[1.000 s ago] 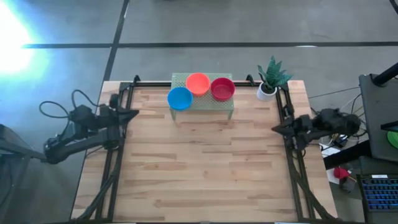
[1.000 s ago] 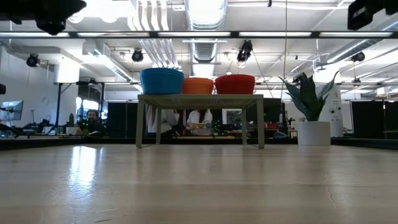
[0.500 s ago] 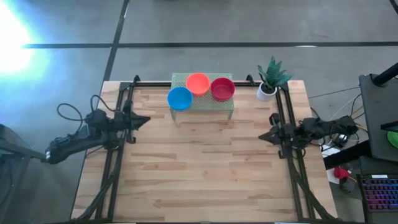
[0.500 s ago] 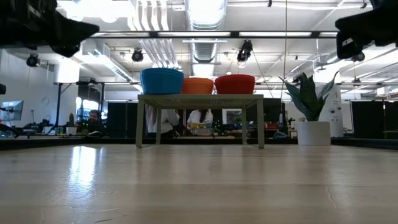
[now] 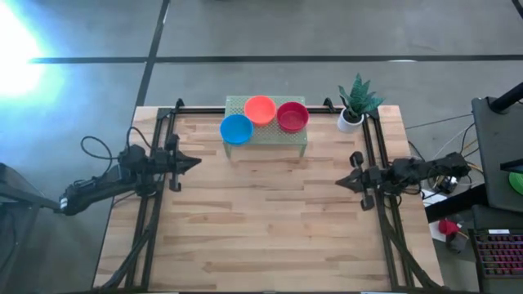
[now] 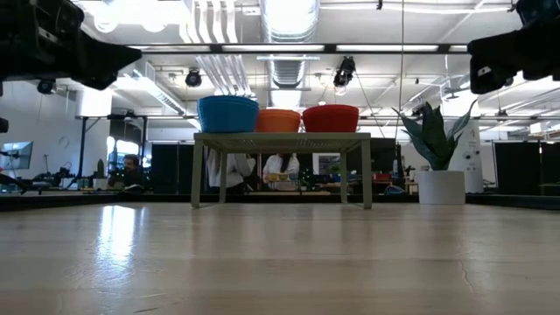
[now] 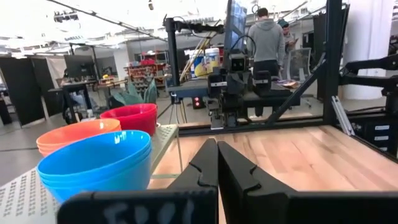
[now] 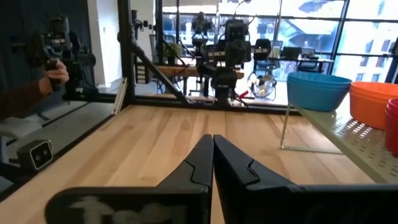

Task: Pick & Place Mini bowls
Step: Return to Home Position

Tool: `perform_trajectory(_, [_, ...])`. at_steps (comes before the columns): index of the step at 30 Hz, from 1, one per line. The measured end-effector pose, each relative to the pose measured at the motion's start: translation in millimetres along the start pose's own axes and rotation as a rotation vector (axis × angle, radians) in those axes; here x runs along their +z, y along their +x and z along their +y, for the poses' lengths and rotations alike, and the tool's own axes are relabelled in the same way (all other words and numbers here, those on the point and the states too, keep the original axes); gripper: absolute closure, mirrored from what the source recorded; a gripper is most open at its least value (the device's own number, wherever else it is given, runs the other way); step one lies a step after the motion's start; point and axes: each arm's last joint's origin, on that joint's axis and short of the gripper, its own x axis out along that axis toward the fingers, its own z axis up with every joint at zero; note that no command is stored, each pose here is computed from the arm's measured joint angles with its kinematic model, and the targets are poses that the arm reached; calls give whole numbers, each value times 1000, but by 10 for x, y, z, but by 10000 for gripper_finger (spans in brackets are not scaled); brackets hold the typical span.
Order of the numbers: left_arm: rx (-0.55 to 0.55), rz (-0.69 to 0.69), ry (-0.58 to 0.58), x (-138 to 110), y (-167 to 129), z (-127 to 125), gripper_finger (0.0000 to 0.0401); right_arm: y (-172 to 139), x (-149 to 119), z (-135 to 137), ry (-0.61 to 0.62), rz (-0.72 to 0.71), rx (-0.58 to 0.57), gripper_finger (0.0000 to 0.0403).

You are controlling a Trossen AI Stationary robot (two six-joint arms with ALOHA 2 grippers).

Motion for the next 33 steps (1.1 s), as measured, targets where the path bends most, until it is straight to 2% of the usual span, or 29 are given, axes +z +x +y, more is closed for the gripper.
perform_trajectory(7, [-5,-1,25,1,0,-1,401,48,-158,7,-29,-20,0,394])
perform_trajectory(13, [-9,15,19,-95,18,-6,401,52,-158,9,-31,-19,5,394])
perform_trajectory(18, [-3,-37,60,-182,42,-8,401,52,-158,10,-23,-18,6,394])
perform_trajectory(28, [-5,-16,65,-232,47,-12,401,53,-161,10,-24,-16,8,394])
perform_trajectory(33, [1,44,56,-290,46,-14,401,53,-161,10,-39,-14,8,394])
